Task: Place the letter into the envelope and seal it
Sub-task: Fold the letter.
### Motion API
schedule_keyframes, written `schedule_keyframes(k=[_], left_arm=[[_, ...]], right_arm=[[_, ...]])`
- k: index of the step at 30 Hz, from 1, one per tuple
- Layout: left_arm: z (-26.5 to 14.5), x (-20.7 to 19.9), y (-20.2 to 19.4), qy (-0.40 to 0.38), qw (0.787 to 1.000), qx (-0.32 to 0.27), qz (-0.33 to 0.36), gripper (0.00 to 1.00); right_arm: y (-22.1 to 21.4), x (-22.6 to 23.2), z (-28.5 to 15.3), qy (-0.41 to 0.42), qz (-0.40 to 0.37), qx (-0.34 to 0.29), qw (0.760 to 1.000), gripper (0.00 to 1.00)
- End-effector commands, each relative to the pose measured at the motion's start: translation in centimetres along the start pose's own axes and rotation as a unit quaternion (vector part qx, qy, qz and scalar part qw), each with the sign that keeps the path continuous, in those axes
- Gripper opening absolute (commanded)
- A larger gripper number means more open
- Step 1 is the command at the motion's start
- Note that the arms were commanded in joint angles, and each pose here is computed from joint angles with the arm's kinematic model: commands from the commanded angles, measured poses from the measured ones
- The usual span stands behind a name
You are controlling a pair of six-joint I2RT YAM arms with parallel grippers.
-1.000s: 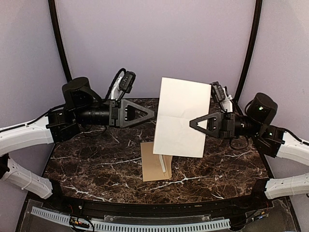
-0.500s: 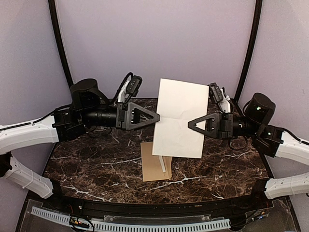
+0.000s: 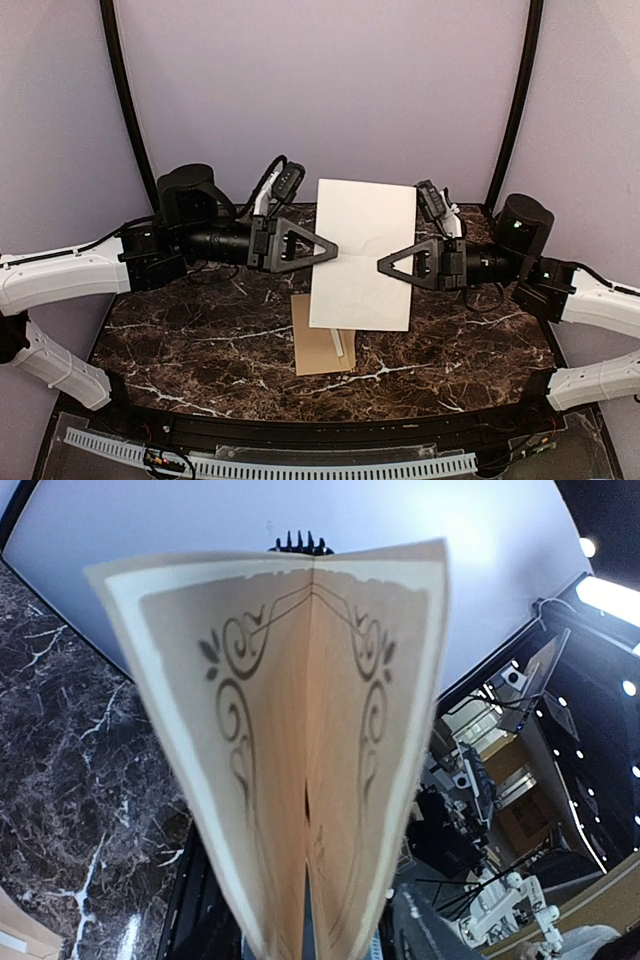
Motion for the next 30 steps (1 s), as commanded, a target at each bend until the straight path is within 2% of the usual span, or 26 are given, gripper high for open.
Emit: schedule_keyframes(k=[1, 5, 10, 12, 13, 16, 19, 24, 30], left_arm=[[-0.2, -1.2, 0.4, -0.016, 1.0, -0.004, 0.015, 0.4], [-0.3, -0.8, 0.4, -0.009, 1.0, -0.007, 0.014, 0.21], [-0.3, -0.6, 0.3, -0.004, 1.0, -0.008, 0.014, 0.04], [-0.4, -0.7, 0.4, -0.004, 1.0, -0.01, 0.017, 0.0], [-0.4, -0.6, 0.4, -0.003, 1.0, -0.011, 0.018, 0.0], [-0.6, -0.7, 0.6, -0.001, 1.0, -0.022, 0.022, 0.0], [-0.9, -0.8, 0.6, -0.005, 0.999, -0.032, 0.025, 0.0], [-1.0, -1.1, 0.5, -0.011, 0.999, -0.03, 0.023, 0.0], [-1.1, -1.5, 0.3, -0.021, 0.999, -0.025, 0.024, 0.0]], right_arm=[[1.4, 1.3, 0.1, 0.02, -0.03, -0.012, 0.999, 0.0], [1.3, 1.2, 0.2, 0.018, -0.031, -0.012, 0.999, 0.0], [1.4, 1.2, 0.1, 0.016, -0.033, -0.015, 0.999, 0.0], [1.5, 1.2, 0.0, 0.013, -0.034, -0.016, 0.999, 0.05], [1.6, 1.3, -0.1, 0.012, -0.036, -0.019, 0.999, 0.11], [1.9, 1.3, -0.4, 0.002, -0.041, -0.031, 0.999, 0.37], [2.4, 1.2, -0.9, -0.014, -0.046, -0.051, 0.998, 0.46], [3.6, 1.1, -2.3, -0.05, -0.058, -0.099, 0.992, 0.48], [3.8, 1.2, -2.9, -0.061, -0.057, -0.112, 0.99, 0.4]])
Point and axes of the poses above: each gripper's point midway between its finger pads, its own z axis out along the fingers, its own x axis along the line the jaws close on, y = z × x, the point moved 1 cm from there along -z, back along the fingers, and after that the axes turned 14 degrees about -z, right-handed, at the moved point
